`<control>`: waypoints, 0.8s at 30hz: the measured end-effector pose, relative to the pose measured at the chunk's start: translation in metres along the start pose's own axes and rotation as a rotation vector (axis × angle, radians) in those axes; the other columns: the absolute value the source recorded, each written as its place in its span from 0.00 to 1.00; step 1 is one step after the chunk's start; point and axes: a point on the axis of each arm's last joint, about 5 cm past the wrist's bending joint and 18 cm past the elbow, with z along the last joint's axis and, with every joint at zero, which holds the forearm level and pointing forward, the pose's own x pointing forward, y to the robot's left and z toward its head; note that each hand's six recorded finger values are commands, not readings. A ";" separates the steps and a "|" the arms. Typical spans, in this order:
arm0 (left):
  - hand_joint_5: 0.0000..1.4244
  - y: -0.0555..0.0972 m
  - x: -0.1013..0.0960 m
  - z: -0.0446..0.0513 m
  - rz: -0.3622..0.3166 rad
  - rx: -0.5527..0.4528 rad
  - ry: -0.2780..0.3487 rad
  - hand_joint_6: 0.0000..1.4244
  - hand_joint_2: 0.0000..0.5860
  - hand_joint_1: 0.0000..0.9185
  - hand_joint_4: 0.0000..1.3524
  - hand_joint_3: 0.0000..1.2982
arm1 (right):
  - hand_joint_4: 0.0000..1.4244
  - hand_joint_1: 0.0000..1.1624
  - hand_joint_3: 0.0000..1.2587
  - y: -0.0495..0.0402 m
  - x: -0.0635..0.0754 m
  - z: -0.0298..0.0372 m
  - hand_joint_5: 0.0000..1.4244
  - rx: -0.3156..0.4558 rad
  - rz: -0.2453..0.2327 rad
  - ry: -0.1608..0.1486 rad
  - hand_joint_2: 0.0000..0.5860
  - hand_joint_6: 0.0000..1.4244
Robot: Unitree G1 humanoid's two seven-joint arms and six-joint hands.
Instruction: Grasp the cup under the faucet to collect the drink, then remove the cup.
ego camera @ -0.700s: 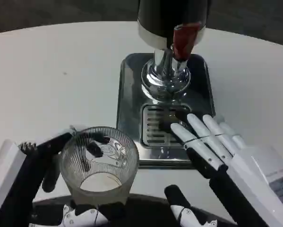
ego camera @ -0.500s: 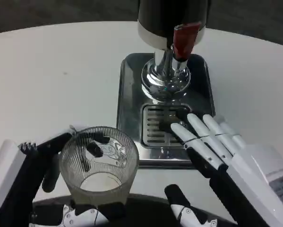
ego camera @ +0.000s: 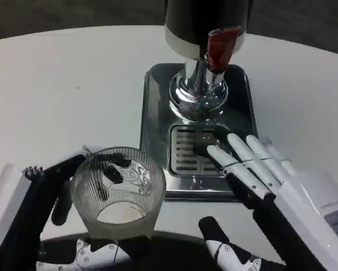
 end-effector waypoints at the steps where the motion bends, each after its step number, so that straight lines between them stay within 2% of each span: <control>1: 0.85 0.000 0.001 -0.0004 0.003 -0.001 0.001 0.95 0.07 0.67 0.76 0.71 | 0.01 0.24 0.09 0.0000 0.000 0.0000 0.00 0.000 0.000 0.001 0.85 0.00; 8: 0.85 -0.012 0.024 -0.0096 0.006 0.009 -0.019 0.95 0.07 0.67 0.76 0.71 | 0.01 0.24 0.09 0.0005 -0.003 -0.0006 0.00 -0.007 0.005 0.032 0.86 0.00; 11: 0.85 -0.015 0.030 -0.0159 0.010 -0.003 -0.006 0.95 0.07 0.67 0.76 0.71 | 0.01 0.24 0.09 0.0008 -0.004 -0.0002 0.00 -0.005 0.003 0.041 0.86 0.00; 14: 0.85 -0.021 0.040 -0.0280 0.014 -0.017 0.022 0.95 0.07 0.67 0.76 0.71 | 0.01 0.24 0.09 0.0005 -0.003 0.0007 0.00 0.001 -0.010 0.047 0.86 0.00; 24: 0.85 -0.029 0.075 -0.0533 0.023 0.067 0.025 0.95 0.07 0.67 0.76 0.71 | 0.01 0.24 0.09 -0.0022 -0.006 0.0007 0.00 -0.013 -0.031 0.068 0.86 0.00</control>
